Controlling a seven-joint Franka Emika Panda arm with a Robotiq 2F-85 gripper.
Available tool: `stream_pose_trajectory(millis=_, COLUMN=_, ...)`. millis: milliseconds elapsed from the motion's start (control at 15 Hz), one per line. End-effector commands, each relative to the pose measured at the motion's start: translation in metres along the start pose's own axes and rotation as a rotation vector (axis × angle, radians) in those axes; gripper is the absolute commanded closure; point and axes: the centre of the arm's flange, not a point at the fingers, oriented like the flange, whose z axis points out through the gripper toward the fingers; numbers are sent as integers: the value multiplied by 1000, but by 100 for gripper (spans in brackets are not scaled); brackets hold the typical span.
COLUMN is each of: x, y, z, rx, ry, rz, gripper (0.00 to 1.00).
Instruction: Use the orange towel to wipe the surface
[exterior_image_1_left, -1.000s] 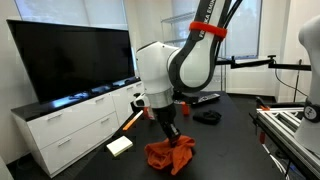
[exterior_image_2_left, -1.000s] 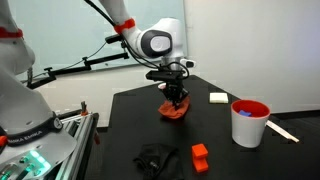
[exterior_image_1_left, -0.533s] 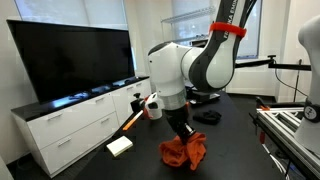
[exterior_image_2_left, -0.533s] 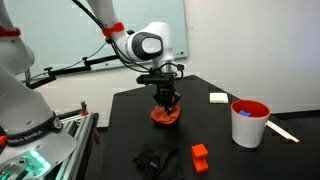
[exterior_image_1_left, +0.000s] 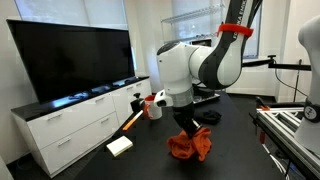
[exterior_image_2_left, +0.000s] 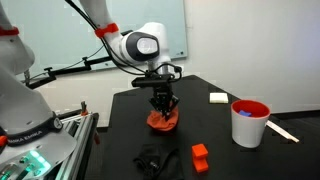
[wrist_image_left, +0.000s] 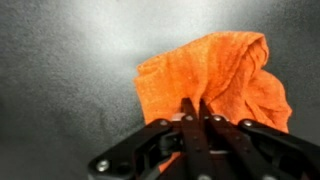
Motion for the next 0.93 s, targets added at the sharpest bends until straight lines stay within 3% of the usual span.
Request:
stream_pose_trajectory(millis=0, x=-4, y=9, z=-6, rx=-8, ry=11, rz=20, gripper=98)
stream_pose_trajectory(millis=267, x=-6, y=11, z=-8, rx=-2, ry=6, rz=38, gripper=98)
stream_pose_trajectory(millis=333, x=-8, y=11, z=-17, rx=12, ry=13, rz=39, gripper=68)
stream_pose_trajectory(millis=467, x=-14, y=13, z=-45, rx=49, ry=71, rz=77, gripper=63)
stream_pose_trajectory(millis=867, x=-35, y=46, z=-184, rx=171, ry=296, rz=375, gripper=18)
